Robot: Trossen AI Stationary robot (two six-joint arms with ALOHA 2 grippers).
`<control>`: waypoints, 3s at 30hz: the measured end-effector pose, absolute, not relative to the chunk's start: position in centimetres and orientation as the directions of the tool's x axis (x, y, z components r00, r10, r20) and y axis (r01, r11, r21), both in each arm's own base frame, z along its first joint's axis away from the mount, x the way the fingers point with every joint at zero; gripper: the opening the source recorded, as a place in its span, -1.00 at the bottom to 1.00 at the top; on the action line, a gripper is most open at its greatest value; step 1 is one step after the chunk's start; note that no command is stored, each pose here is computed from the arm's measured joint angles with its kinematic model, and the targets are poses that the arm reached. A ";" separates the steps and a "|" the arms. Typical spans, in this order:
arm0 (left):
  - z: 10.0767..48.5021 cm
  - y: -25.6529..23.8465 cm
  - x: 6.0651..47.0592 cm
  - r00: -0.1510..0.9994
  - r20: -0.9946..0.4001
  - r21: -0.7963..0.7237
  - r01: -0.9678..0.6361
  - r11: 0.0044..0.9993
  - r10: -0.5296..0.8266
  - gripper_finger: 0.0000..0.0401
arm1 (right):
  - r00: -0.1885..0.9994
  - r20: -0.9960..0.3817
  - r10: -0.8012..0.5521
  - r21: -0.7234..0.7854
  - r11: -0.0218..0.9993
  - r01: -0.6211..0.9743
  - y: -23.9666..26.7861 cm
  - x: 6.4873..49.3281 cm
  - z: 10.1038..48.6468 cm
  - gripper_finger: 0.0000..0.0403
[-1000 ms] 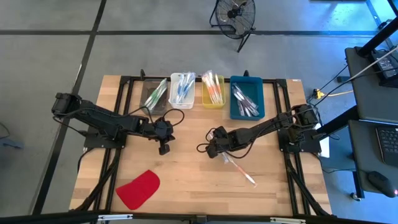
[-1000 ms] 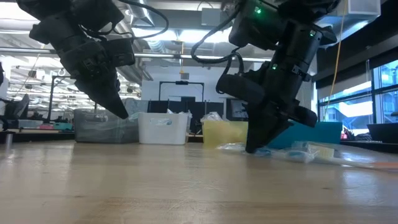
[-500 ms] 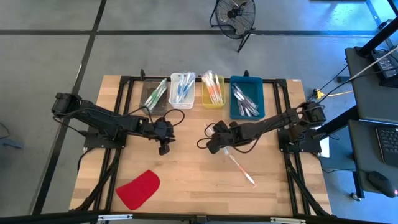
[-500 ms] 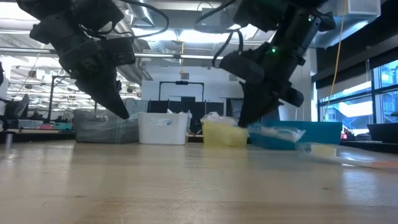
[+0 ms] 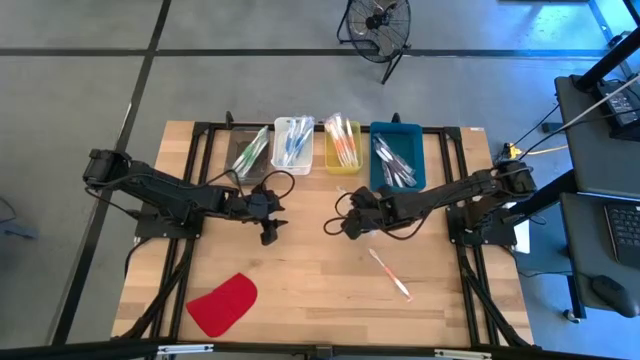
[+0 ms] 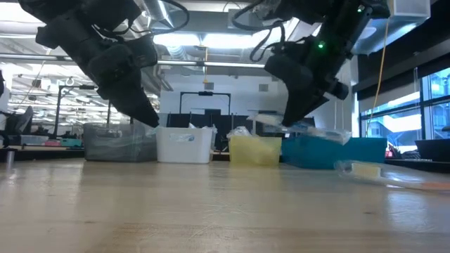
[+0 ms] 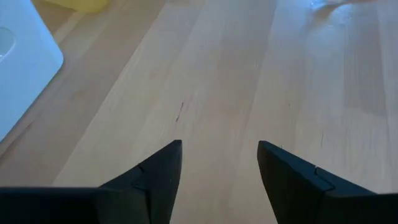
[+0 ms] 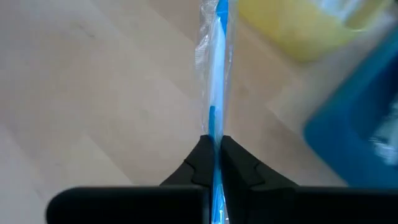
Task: Pick & Place Toothbrushes
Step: Put the blue toothbrush into the white bin
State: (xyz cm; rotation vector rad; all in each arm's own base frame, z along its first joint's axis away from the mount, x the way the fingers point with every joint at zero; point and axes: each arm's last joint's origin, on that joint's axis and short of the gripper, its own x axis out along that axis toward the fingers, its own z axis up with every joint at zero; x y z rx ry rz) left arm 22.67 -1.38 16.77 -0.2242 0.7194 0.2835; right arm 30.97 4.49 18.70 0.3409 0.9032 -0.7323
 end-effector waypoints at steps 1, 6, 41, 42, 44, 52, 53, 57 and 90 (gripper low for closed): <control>16.8 -1.4 22.7 0.721 -0.670 -0.107 -0.329 0.938 0.177 0.03 | 0.390 -0.806 -0.446 -0.050 0.707 0.705 4.4 30.7 18.9 -0.93; 16.9 -1.4 22.8 0.729 -0.662 -0.112 -0.328 0.938 0.176 0.02 | 0.356 -0.790 -0.498 -0.113 0.690 0.715 4.0 29.5 20.1 -0.93; 18.1 -1.6 24.6 0.860 -0.485 -0.071 -0.222 0.972 0.161 -0.03 | 0.803 -0.490 -0.339 0.276 0.813 0.512 3.2 24.1 17.8 -0.93; 18.0 -1.6 24.8 0.864 -0.478 -0.069 -0.219 0.973 0.161 -0.03 | 0.810 -0.480 -0.335 0.275 0.820 0.502 3.2 24.1 17.8 -0.93; 17.9 -1.6 25.2 0.880 -0.448 -0.072 -0.213 0.974 0.159 -0.03 | 0.821 -0.463 -0.333 0.270 0.829 0.489 3.3 24.2 17.9 -0.93; 17.2 -1.5 27.0 0.926 -0.339 -0.127 -0.220 0.967 0.166 -0.03 | 0.872 -0.386 -0.302 0.268 0.867 0.419 3.4 24.7 18.8 -0.93; 17.1 -1.4 27.2 0.931 -0.325 -0.134 -0.218 0.967 0.165 -0.03 | 0.877 -0.377 -0.299 0.268 0.871 0.412 3.4 24.7 18.9 -0.93; 17.2 -1.0 27.8 0.949 -0.261 -0.178 -0.228 0.957 0.177 -0.03 | 0.898 -0.344 -0.273 0.269 0.888 0.373 3.5 24.9 19.3 -0.93; 19.0 0.0 28.3 0.998 -0.059 -0.220 0.022 0.975 -0.035 -0.06 | 0.992 -0.106 -0.061 0.296 0.951 0.091 5.5 29.5 17.0 -0.93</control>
